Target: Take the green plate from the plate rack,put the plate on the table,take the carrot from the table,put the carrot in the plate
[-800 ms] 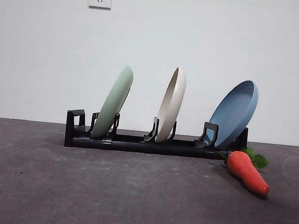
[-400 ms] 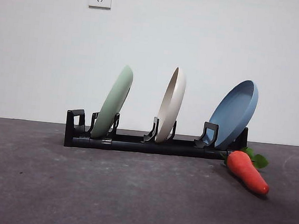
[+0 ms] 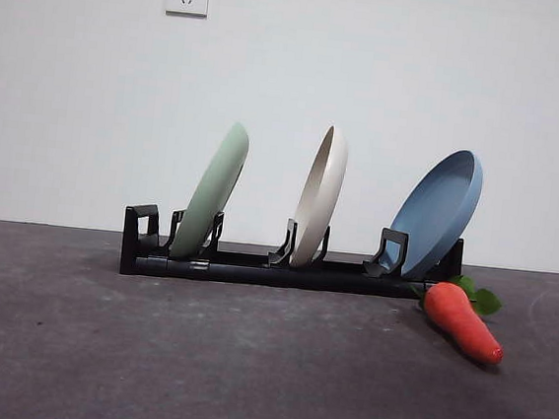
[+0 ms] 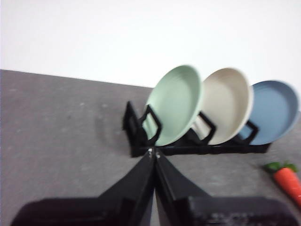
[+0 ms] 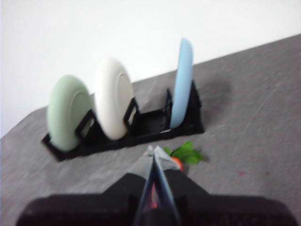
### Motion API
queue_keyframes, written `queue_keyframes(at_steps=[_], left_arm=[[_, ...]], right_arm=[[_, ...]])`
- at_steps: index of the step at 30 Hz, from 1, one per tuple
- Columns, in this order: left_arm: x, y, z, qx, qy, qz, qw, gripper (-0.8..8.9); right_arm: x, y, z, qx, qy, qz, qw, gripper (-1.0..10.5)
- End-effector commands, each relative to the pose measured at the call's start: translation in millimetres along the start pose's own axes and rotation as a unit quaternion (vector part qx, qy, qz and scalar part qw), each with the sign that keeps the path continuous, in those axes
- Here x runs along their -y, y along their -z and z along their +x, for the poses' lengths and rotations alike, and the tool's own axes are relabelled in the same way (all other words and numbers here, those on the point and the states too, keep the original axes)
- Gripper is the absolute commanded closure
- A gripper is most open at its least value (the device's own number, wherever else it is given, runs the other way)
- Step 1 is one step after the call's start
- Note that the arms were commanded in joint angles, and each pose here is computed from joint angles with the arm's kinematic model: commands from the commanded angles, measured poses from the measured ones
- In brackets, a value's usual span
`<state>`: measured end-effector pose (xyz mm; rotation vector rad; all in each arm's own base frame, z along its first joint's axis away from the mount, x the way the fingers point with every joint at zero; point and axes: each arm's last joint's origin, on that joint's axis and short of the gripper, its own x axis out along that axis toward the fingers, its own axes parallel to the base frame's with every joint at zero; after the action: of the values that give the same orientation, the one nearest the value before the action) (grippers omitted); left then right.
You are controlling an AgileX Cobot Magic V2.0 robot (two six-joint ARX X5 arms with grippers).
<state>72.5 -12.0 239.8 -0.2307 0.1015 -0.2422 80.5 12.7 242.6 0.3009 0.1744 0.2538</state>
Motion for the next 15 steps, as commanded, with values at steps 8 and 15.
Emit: queue_keyframes(at_steps=[8,15], left_arm=[[19,-52,-6,-0.091,0.094,0.005,0.991,8.20],[27,-72,-5,-0.162,0.148,0.008,0.976,8.20]], right_arm=[[-24,-59,-5,-0.124,-0.061,-0.054,0.989,9.6],[-34,-80,-6,-0.233,-0.107,-0.062,0.965,9.6]])
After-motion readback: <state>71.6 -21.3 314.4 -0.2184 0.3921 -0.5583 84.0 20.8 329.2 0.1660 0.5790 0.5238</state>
